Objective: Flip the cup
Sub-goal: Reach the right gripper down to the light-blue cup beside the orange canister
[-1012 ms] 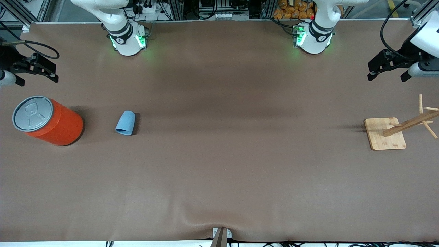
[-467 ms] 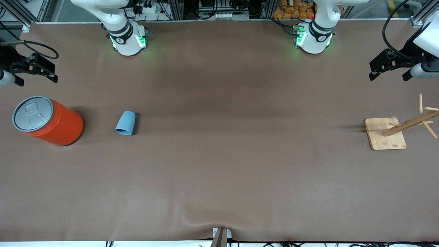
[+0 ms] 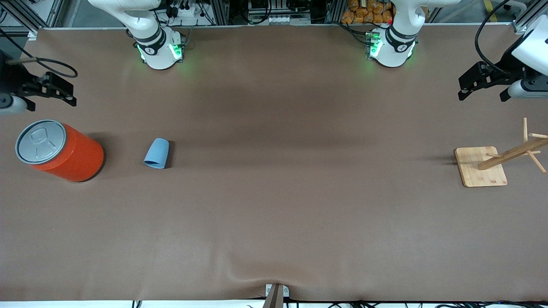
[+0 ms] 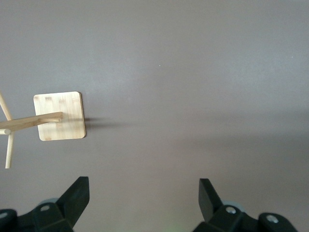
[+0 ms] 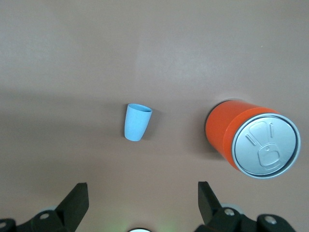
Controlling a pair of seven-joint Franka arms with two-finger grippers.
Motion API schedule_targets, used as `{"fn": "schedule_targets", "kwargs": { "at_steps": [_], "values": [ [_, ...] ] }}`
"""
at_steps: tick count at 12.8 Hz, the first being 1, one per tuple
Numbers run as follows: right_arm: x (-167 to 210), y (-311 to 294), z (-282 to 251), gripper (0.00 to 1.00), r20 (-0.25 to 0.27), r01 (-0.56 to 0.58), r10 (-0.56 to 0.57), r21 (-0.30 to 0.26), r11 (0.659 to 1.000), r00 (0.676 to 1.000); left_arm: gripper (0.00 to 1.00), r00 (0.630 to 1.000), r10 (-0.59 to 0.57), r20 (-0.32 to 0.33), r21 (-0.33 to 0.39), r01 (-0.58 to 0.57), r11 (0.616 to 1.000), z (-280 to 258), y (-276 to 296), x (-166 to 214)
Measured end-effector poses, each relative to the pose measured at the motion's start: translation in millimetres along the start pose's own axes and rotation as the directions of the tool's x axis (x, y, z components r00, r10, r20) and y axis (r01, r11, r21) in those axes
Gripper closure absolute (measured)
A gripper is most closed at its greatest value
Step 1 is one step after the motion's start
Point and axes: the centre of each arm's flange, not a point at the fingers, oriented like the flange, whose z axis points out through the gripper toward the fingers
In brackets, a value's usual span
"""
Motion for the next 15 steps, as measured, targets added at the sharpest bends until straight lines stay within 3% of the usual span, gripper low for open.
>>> {"fn": "schedule_targets", "kwargs": {
  "at_steps": [7,9,11,15],
  "values": [
    [48.5,4.8,128.3,0.00,0.250,-0.018,0.003,0.058,0.998,0.968,0.00,1.000,0.003,-0.002,-0.001,-0.003,1.000,-1.4,2.2,0.0],
    [51.1,-0.9,172.7,0.00,0.284,-0.092,0.066,0.079,0.993,0.957,0.00,1.000,0.003,-0.003,-0.001,-0.003,1.000,-1.7,2.2,0.0],
    [48.4,-11.8,208.9,0.00,0.321,-0.158,0.129,0.066,0.985,0.938,0.00,1.000,0.003,-0.003,-0.001,-0.003,1.000,-1.6,2.2,0.1],
    [39.4,-36.3,247.7,0.00,0.339,-0.163,0.138,0.046,0.985,0.931,0.00,1.000,0.011,0.000,-0.009,-0.011,1.000,-0.6,7.7,0.2]
  ]
}}
